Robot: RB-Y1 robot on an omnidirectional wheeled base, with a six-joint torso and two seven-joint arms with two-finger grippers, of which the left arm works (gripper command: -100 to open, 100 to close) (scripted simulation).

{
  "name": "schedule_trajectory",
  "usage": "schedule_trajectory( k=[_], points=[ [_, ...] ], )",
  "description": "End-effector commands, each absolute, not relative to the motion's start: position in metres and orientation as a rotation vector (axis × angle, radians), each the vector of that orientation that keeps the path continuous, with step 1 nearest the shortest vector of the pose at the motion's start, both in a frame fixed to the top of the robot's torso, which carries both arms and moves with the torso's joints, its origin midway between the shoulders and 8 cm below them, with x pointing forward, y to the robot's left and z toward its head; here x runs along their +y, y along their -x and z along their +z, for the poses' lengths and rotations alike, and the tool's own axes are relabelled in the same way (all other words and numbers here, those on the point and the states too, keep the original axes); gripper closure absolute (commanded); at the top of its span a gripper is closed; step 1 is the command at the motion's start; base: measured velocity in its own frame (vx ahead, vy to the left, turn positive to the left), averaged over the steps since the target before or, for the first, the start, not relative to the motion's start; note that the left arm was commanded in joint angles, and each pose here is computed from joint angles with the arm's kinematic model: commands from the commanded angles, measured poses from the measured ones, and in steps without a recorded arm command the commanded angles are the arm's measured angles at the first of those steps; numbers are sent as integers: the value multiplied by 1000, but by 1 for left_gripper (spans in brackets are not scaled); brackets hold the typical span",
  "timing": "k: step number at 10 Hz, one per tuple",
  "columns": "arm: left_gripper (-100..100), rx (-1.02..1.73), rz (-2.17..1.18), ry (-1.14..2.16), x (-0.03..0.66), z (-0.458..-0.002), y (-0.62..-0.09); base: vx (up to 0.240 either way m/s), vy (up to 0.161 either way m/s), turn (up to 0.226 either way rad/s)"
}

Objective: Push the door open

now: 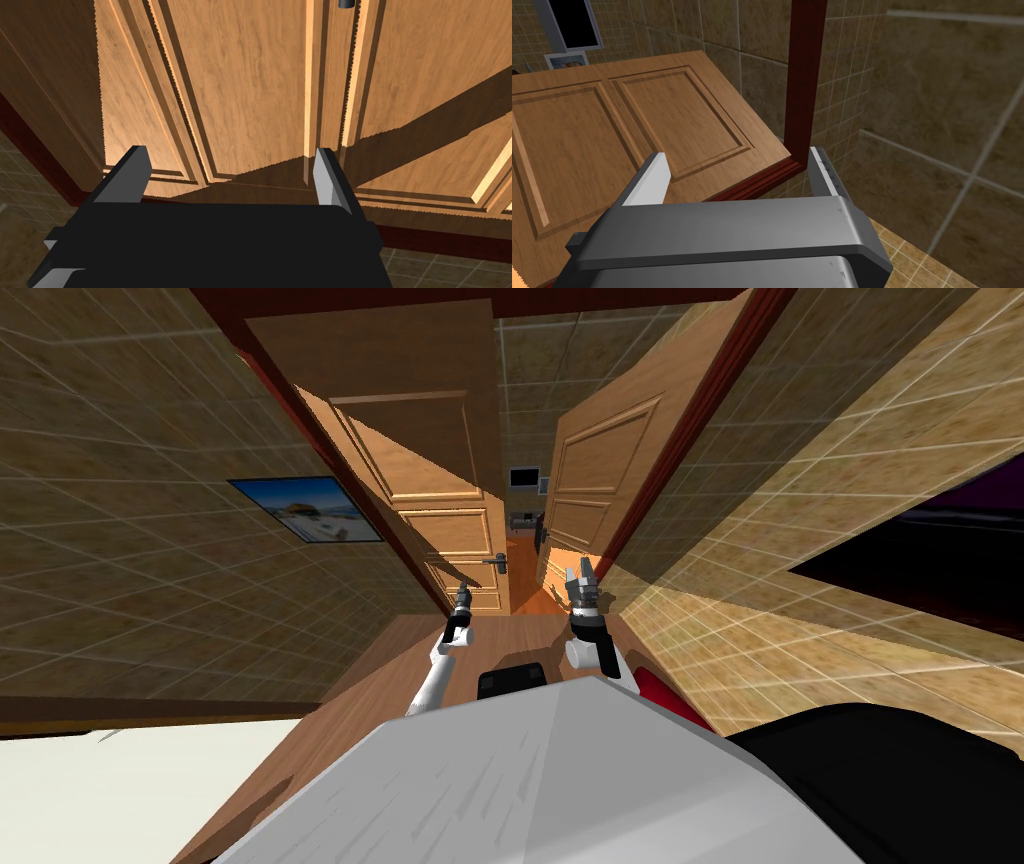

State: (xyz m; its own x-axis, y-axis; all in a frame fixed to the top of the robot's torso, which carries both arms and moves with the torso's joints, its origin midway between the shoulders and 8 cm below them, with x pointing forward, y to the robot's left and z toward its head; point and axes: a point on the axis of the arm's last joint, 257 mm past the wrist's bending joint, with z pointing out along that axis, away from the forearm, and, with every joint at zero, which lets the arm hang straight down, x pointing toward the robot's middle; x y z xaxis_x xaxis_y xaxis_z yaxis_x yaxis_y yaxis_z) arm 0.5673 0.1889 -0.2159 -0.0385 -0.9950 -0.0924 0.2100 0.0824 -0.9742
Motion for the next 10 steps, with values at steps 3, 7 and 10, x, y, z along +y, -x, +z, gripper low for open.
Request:
schedule_trajectory(
  k=[3, 7, 10],
  points=[
    [-100, 1163, -1273, 1010, 176, -235, -579, 103, -25, -32],
    [-100, 1199, -1276, 1052, 163, -253, -588, 97, -9, -30],
    [-100, 1224, -1278, 1081, 153, -265, -594, 102, -15, -26]
  ],
)
